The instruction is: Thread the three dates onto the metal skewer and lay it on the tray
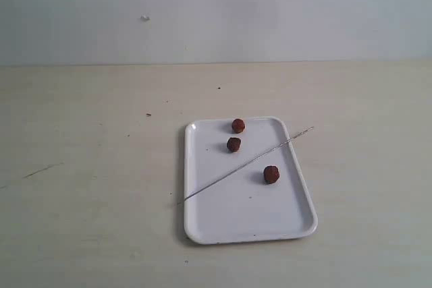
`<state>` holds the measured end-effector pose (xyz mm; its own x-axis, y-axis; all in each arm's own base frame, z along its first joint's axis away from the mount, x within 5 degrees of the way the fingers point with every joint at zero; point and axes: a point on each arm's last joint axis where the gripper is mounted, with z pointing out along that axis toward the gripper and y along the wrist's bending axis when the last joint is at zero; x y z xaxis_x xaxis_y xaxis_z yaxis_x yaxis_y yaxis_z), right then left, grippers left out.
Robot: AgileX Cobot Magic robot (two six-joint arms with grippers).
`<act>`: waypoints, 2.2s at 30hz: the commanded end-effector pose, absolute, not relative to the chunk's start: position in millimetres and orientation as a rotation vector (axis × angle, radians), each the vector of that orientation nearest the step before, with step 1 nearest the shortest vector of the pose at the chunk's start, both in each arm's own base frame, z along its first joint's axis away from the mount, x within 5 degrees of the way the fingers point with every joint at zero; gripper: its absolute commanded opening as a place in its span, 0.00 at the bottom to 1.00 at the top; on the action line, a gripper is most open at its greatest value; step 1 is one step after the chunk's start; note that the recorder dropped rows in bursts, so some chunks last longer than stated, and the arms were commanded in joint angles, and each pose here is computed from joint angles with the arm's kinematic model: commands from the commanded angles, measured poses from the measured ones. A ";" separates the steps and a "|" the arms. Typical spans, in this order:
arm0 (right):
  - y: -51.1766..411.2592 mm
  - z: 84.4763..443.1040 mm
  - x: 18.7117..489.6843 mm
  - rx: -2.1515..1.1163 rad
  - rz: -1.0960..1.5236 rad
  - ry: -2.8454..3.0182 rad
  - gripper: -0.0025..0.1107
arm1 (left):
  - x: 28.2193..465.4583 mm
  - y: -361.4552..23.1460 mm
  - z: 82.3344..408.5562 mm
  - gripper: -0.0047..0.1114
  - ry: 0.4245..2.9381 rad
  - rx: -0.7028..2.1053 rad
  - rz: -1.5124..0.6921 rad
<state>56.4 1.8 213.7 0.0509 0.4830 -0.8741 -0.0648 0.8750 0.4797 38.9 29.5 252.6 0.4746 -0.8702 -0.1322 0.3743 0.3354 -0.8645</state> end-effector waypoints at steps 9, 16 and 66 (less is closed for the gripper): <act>1.8 211.9 56.2 0.346 0.424 1.473 0.02 | 117.3 21.2 307.3 0.04 1.211 -0.799 -0.623; 1.8 211.9 56.2 0.346 0.424 1.473 0.02 | 194.3 1.8 378.4 0.04 1.868 -0.328 -0.253; 1.8 211.9 56.2 0.346 0.424 1.473 0.02 | 326.0 -304.4 180.6 0.41 2.669 1.624 -0.245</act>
